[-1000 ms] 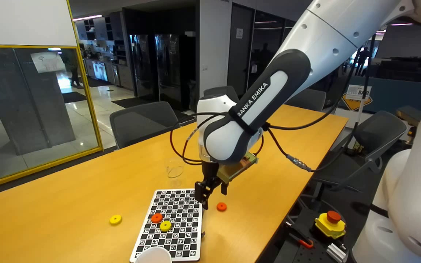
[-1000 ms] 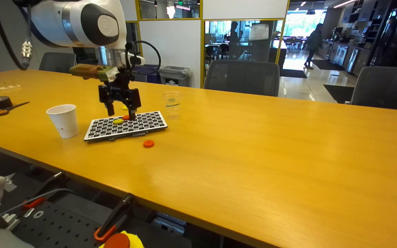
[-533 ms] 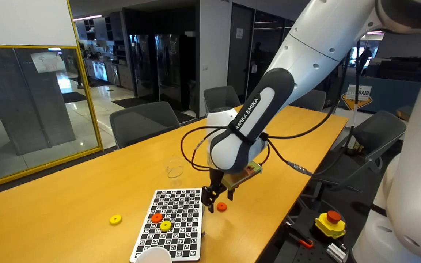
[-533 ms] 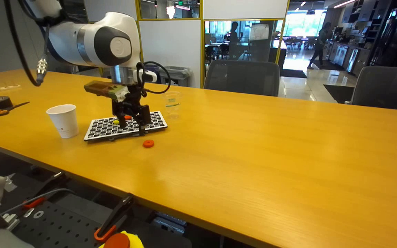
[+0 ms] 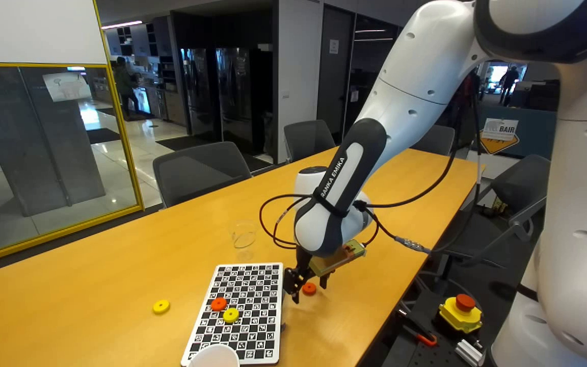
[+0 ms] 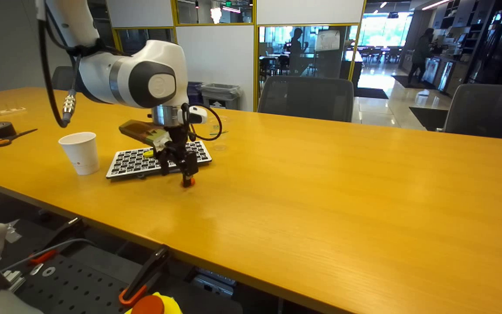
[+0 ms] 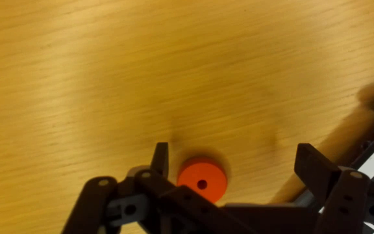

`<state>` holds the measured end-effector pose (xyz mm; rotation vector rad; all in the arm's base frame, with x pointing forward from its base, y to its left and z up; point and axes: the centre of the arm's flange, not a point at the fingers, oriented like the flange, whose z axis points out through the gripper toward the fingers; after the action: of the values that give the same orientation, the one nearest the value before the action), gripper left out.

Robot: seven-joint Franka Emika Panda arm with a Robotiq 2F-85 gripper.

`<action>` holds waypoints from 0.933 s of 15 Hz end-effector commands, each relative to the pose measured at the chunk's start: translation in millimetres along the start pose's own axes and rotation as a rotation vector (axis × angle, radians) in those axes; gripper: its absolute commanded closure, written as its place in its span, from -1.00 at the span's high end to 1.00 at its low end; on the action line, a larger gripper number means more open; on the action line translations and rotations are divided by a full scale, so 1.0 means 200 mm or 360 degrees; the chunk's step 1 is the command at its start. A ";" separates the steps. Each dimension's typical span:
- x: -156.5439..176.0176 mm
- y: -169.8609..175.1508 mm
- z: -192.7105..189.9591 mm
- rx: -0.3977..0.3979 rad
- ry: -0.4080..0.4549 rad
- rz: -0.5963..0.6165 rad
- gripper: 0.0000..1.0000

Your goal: Pick up the orange and yellow objects from the table and put them in the two cups on the table

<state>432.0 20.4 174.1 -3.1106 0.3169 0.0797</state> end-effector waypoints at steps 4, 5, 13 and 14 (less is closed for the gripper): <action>0.09 0.07 0.07 0.0025 0.0071 0.0075 1.00; 0.10 0.07 0.07 0.0024 0.0078 0.0079 1.00; 0.13 0.09 0.04 0.0018 0.0114 0.0100 1.00; 0.12 0.09 0.04 0.0019 0.0116 0.0102 1.00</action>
<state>447.4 -1.2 165.1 -3.1027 0.4015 0.0107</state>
